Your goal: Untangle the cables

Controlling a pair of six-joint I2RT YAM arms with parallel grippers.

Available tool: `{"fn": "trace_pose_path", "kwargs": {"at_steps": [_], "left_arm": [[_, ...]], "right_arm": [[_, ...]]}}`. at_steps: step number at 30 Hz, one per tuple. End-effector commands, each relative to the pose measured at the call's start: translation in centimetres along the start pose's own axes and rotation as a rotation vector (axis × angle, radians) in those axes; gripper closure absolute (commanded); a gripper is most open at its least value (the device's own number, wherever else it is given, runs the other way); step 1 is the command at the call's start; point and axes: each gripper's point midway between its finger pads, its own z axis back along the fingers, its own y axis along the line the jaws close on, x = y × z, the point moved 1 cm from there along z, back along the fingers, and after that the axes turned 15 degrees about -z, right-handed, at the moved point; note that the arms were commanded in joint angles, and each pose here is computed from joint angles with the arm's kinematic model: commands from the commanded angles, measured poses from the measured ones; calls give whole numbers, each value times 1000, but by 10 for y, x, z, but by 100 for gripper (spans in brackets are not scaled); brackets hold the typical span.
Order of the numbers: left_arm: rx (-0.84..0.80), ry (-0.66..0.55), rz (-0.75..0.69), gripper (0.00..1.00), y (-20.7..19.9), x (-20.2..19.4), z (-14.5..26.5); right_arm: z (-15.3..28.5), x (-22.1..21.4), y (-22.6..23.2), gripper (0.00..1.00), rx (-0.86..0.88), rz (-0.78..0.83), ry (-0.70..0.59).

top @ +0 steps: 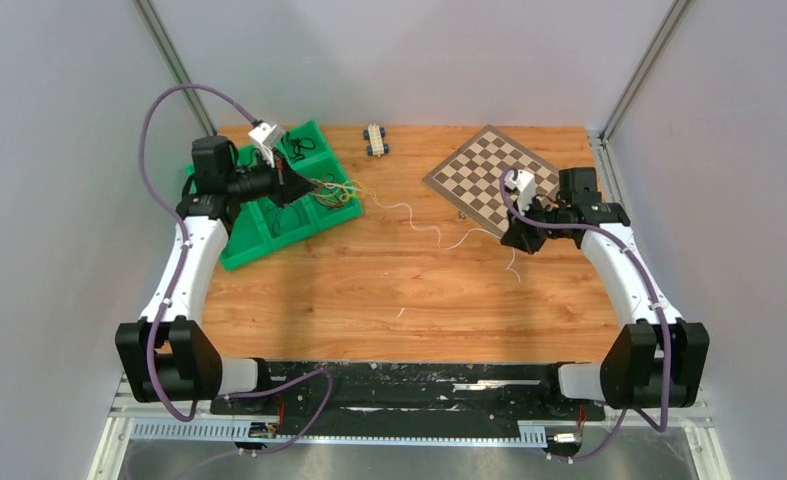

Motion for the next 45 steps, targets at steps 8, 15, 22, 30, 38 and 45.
{"fn": "trace_pose_path", "kwargs": {"at_steps": [8, 15, 22, 30, 38, 45], "left_arm": [[156, -62, -41, 100, 43, 43, 37], [418, -26, -63, 100, 112, 46, 91], [619, 58, 18, 100, 170, 31, 129], [853, 162, 35, 100, 211, 17, 156], [1130, 414, 105, 100, 262, -30, 197], [1282, 559, 67, 100, 304, -61, 218]], "right_arm": [[15, -71, -47, 100, -102, -46, 157], [38, -129, -84, 100, -191, -100, 251], [51, -150, -98, 100, -226, -119, 276], [46, -124, -95, 100, -185, -206, 184], [47, -90, -84, 100, -143, -251, 92], [42, -70, -67, 100, -100, -262, 49]]}}
